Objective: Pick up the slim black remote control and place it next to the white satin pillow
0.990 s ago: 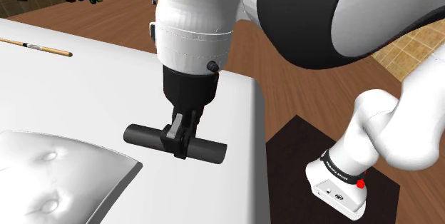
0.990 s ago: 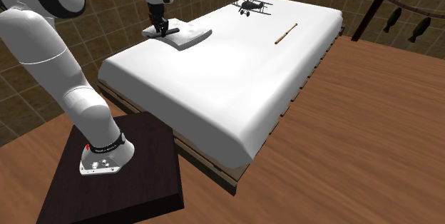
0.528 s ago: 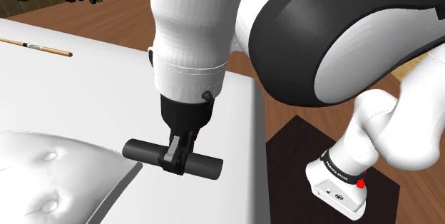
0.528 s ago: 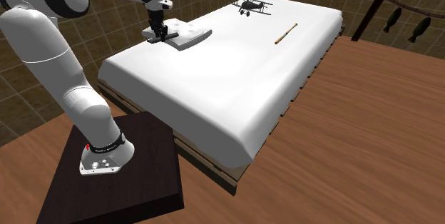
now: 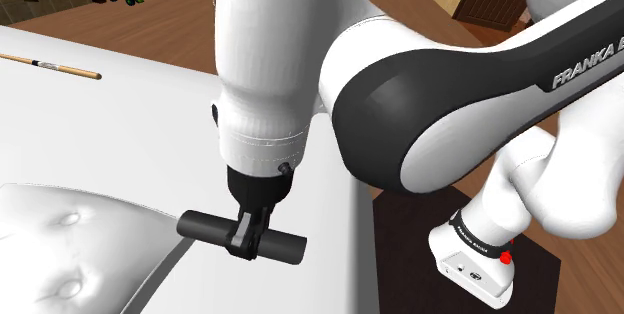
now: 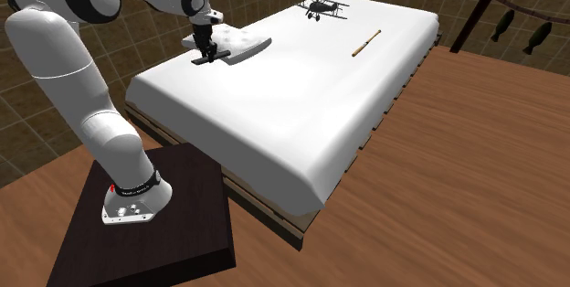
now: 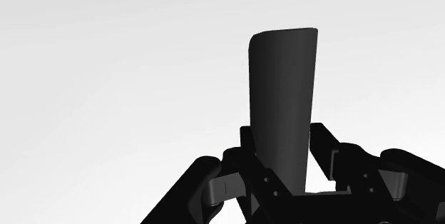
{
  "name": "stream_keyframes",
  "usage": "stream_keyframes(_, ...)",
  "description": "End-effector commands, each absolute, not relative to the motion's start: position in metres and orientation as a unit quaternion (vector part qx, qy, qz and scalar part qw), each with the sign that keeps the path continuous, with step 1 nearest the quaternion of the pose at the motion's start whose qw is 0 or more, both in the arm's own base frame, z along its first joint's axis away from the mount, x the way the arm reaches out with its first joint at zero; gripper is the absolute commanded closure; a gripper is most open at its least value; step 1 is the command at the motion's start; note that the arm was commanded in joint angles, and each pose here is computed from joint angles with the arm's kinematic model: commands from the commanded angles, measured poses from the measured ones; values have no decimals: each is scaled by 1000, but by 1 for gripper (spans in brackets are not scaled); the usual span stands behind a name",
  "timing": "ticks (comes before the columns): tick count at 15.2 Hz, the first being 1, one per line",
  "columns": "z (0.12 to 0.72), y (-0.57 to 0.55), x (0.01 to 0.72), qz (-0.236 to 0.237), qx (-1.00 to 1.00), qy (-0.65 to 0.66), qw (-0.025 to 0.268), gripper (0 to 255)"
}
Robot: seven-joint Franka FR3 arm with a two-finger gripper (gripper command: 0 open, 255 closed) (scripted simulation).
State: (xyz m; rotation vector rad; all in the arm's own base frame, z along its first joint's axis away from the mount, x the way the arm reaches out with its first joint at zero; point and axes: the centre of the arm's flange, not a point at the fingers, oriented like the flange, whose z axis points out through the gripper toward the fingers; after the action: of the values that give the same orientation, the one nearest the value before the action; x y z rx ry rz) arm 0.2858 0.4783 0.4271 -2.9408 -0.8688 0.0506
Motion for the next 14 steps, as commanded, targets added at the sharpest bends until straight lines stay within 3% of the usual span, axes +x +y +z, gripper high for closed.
stream_keyframes(1, 417, 478, 285, 16, -958, -283, 38, 255)
stream_keyframes(14, 349, 478, 285, 16, -958, -283, 38, 255)
